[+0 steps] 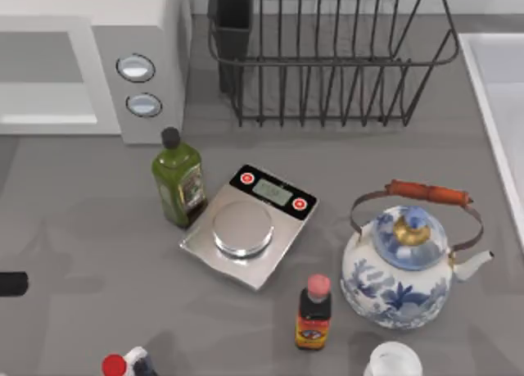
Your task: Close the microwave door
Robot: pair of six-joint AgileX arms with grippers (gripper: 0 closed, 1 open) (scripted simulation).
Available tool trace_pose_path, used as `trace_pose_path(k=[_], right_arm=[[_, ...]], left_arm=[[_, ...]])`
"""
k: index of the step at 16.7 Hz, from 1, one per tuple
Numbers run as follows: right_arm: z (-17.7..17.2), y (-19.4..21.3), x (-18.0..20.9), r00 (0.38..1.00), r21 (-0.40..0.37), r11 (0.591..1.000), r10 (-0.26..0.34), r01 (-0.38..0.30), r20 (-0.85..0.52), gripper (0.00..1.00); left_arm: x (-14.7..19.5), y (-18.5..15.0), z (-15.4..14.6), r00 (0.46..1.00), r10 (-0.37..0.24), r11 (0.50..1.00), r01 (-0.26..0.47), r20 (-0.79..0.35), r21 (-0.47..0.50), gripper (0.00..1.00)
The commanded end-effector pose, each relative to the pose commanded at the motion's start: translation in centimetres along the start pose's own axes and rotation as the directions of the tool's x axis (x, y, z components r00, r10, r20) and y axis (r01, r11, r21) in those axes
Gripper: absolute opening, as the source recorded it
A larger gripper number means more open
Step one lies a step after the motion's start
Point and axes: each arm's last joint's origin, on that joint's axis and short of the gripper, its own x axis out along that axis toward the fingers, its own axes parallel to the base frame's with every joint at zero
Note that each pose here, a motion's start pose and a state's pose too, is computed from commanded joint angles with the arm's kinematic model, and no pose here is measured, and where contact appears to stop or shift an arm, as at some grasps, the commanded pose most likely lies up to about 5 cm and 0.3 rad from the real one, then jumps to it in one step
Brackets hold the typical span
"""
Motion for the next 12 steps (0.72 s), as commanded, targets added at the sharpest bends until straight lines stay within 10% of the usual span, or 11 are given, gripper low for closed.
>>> trace_pose_path(k=[12], right_arm=[[0.0, 0.0, 0.0, 1.000, 0.000, 1.000, 0.000, 0.000, 0.000, 1.00]], left_arm=[[-0.5, -1.1, 1.3, 1.000, 0.000, 1.000, 0.000, 0.000, -0.001, 0.00]])
